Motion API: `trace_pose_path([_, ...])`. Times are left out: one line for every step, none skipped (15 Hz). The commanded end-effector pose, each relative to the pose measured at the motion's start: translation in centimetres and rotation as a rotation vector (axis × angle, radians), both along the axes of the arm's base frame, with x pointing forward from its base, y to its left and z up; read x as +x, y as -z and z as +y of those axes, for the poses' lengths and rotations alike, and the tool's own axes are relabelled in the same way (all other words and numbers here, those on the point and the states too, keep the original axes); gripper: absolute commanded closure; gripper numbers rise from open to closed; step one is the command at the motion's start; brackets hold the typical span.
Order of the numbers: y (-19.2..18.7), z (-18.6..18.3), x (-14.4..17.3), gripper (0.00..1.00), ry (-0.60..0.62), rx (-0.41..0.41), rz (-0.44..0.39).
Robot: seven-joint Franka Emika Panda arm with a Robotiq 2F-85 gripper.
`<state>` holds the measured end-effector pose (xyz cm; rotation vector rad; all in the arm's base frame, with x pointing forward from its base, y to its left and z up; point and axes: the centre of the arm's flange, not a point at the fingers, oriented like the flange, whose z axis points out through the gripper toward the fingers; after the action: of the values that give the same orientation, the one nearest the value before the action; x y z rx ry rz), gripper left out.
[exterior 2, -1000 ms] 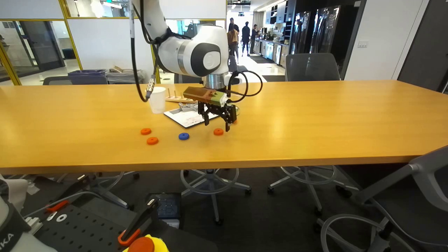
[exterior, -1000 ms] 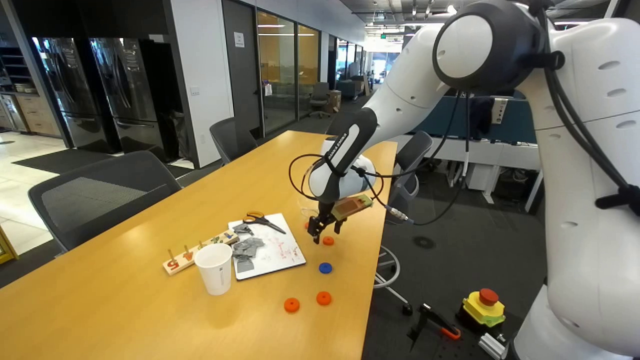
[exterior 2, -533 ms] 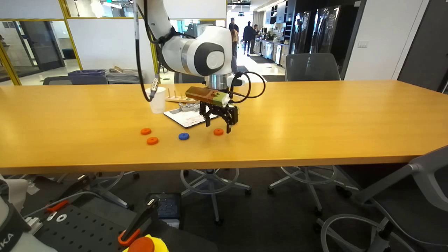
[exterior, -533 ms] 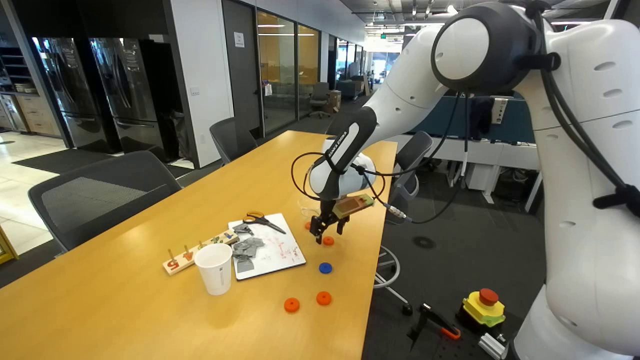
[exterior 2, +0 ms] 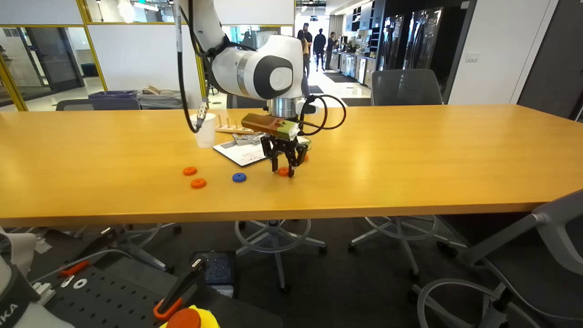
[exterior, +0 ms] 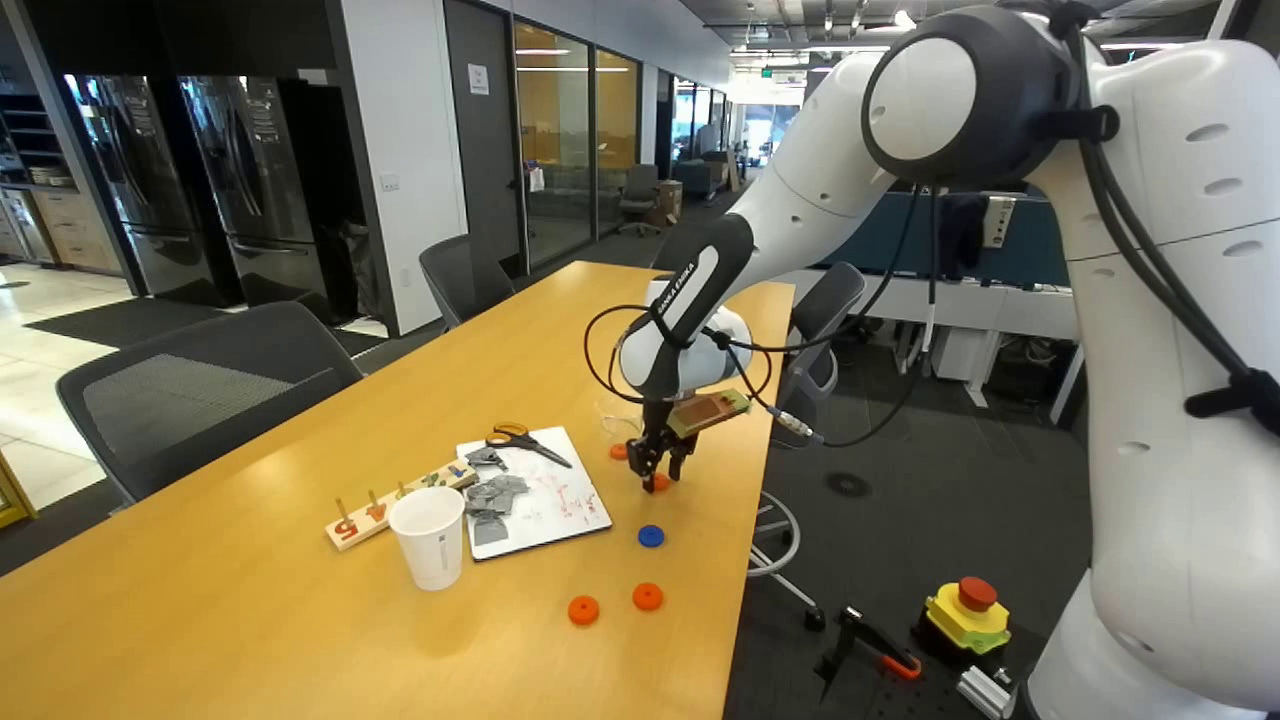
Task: Put the orange rings inside the clear cup, put the blue ring inside the white cup
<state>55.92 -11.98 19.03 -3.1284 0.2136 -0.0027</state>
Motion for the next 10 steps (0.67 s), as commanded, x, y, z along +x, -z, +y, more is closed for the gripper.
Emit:
trace_pose_path([0.1,-0.4,0.6,0.73,-0.008,0.010,0.008])
trace_pose_path([0.2,-0.4,0.6,0.80,-0.007,0.009,0.010])
trace_pose_path([0.3,-0.5,0.7,0.82,-0.006,0.009,0.013])
trace_pose_path([0.3,-0.5,0.7,0.80,-0.005,0.009,0.015])
trace_pose_path([0.2,-0.5,0.7,0.80,-0.003,0.009,0.016])
trace_pose_path([-0.1,-0.6,0.6,0.80,0.001,0.006,0.016])
trace_pose_path([-0.9,-0.7,0.3,0.80,0.010,0.003,0.022])
trace_pose_path([-1.8,-0.9,0.0,0.80,0.004,-0.004,0.040])
trace_pose_path([-2.9,-1.0,-0.6,0.80,-0.005,-0.025,0.071])
trace_pose_path([-3.8,-1.1,-1.0,0.80,-0.014,-0.040,0.093])
